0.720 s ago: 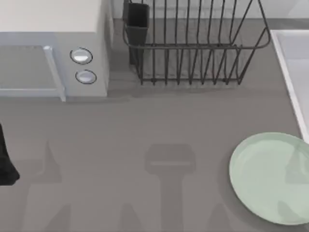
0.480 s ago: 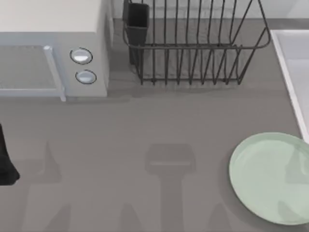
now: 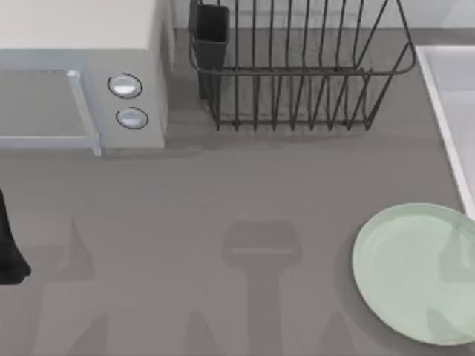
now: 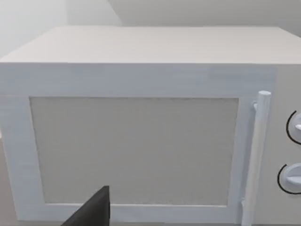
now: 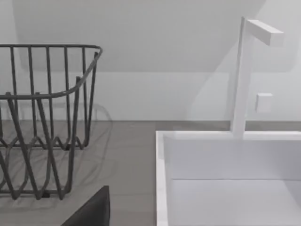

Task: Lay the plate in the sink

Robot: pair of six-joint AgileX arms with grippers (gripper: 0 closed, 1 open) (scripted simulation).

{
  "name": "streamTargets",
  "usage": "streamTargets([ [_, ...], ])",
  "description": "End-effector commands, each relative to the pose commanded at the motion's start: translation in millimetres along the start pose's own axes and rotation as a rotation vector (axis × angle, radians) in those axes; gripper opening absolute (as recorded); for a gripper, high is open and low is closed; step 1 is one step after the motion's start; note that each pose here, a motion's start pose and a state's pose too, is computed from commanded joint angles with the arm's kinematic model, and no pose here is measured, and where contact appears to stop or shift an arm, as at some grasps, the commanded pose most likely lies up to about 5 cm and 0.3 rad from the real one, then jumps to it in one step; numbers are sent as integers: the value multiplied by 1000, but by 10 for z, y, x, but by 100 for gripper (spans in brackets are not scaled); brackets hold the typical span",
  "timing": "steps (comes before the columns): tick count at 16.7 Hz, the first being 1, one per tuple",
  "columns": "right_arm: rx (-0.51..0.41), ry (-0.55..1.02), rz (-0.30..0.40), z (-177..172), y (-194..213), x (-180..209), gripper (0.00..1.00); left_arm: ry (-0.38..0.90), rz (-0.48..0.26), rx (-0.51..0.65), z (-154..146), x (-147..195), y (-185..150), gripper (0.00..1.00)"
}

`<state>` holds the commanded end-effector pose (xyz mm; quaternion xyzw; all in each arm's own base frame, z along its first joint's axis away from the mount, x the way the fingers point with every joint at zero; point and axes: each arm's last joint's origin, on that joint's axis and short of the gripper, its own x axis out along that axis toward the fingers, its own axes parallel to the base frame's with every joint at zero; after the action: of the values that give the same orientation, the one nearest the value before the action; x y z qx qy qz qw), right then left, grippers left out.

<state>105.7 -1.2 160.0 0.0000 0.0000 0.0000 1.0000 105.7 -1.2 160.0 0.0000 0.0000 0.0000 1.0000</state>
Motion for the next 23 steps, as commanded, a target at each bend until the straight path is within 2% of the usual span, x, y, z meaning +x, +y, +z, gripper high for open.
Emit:
streamTargets([
  [14,14,27,13,54,15,2,100,0,0,0,0,0,0,100],
  [18,80,192,78,320,100,61,100,0,0,0,0,0,0,100],
  [23,162,585,157,713,354,409,100,0,0,0,0,0,0,100],
])
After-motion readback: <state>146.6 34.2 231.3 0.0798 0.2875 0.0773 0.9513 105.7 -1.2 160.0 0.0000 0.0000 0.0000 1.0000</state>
